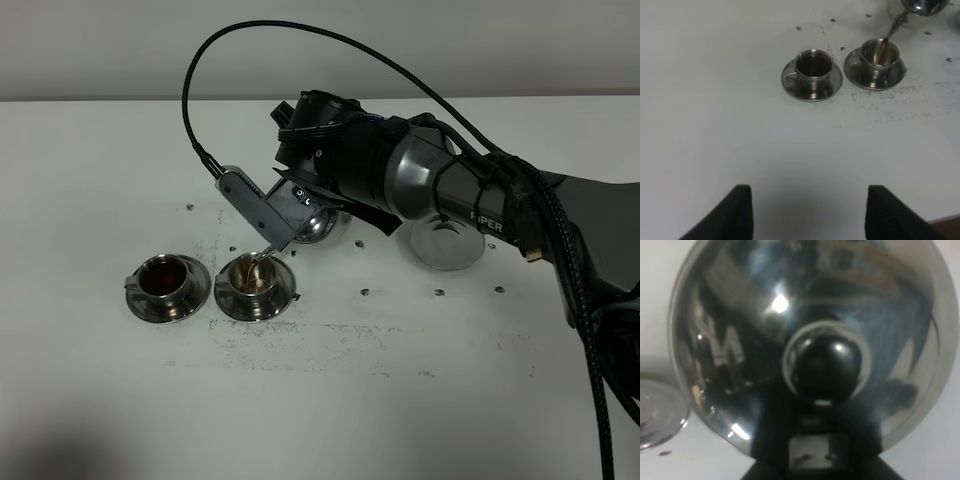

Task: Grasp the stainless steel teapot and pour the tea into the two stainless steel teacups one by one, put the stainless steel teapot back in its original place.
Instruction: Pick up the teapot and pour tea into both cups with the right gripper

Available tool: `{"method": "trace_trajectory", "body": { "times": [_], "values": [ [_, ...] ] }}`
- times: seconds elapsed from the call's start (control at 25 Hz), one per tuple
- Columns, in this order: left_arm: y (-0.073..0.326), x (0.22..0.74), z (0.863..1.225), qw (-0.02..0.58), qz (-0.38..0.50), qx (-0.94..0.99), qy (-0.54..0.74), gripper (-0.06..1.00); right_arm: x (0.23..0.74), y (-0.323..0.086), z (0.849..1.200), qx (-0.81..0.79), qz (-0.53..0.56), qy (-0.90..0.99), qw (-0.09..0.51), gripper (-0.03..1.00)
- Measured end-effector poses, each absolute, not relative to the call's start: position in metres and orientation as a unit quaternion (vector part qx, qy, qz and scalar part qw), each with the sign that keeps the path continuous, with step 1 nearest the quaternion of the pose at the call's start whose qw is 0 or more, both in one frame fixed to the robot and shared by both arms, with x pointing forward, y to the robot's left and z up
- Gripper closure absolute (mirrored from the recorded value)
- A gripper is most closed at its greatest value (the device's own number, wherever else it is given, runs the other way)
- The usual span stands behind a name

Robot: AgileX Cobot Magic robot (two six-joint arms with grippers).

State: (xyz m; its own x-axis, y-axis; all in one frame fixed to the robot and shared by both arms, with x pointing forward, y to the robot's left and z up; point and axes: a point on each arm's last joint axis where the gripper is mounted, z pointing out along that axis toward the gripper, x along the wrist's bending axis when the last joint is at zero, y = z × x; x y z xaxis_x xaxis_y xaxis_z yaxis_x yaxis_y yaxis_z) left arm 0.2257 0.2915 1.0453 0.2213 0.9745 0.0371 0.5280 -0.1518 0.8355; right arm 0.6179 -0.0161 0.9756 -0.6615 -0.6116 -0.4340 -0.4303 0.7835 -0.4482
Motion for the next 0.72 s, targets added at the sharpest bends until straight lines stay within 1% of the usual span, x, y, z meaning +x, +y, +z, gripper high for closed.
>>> {"method": "trace_trajectory", "body": {
  "times": [0.28, 0.72],
  "values": [
    [0.2915, 0.2257, 1.0453, 0.361, 0.309, 0.693, 0.542, 0.47, 0.6184, -0.0137, 0.9780, -0.306, -0.170, 0.885, 0.307, 0.79],
    [0.2915, 0.2257, 1.0453, 0.361, 0.309, 0.693, 0.542, 0.47, 0.6174, -0.0115, 0.9791, -0.314, -0.177, 0.879, 0.313, 0.79]
  ]
}}
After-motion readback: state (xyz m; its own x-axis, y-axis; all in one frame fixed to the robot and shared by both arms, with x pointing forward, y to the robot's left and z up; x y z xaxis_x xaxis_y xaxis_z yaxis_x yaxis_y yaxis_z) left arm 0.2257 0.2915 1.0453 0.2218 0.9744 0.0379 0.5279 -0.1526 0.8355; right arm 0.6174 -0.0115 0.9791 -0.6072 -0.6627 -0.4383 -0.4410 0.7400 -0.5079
